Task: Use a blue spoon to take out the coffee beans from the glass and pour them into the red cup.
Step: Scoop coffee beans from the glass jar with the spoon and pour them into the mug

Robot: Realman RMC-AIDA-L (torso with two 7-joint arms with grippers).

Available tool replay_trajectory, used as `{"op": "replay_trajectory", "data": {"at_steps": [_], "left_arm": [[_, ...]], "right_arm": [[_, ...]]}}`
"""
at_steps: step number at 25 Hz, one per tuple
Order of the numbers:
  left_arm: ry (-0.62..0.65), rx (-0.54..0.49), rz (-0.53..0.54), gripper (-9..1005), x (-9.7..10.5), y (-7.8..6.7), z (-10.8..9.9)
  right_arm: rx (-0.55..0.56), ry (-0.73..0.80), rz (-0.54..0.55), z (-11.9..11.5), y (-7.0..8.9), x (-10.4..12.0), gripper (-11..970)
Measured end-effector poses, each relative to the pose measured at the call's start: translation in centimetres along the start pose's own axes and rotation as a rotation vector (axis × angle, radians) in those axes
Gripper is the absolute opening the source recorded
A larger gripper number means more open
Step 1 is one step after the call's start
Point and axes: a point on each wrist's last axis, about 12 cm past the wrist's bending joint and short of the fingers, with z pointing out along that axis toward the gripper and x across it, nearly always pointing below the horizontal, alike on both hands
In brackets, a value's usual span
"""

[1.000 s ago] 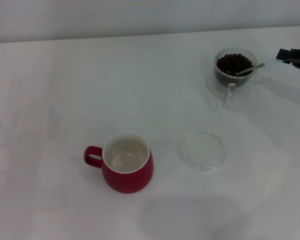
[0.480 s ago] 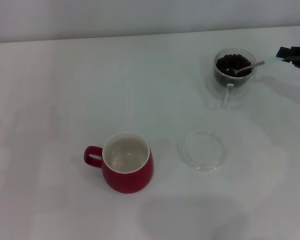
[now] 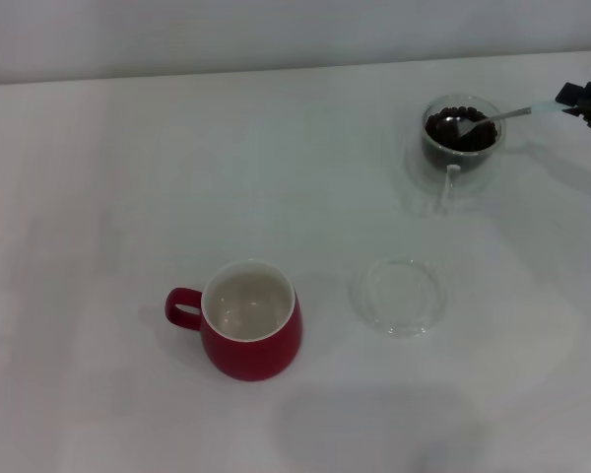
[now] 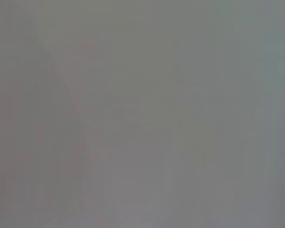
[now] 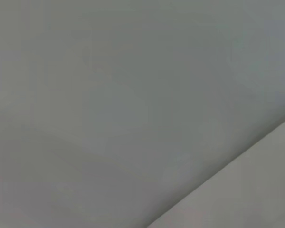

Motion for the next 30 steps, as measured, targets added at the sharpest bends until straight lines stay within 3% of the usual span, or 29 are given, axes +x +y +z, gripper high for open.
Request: {"op": "replay_trajectory", "data": {"at_steps": [17,30], "left_arm": [[-0.025,-0.03,-0.006,785,-0.3,0.3,0.3],[-0.032,-0.024,-0.006,786,-0.4,0.1,0.9]], "right_arm": [[-0.02,-0.015,0.104,-0.8,-0.1,-0.6,154],[-0.168,0.103,0.125,-1.1,1.4,1.2,154]]}}
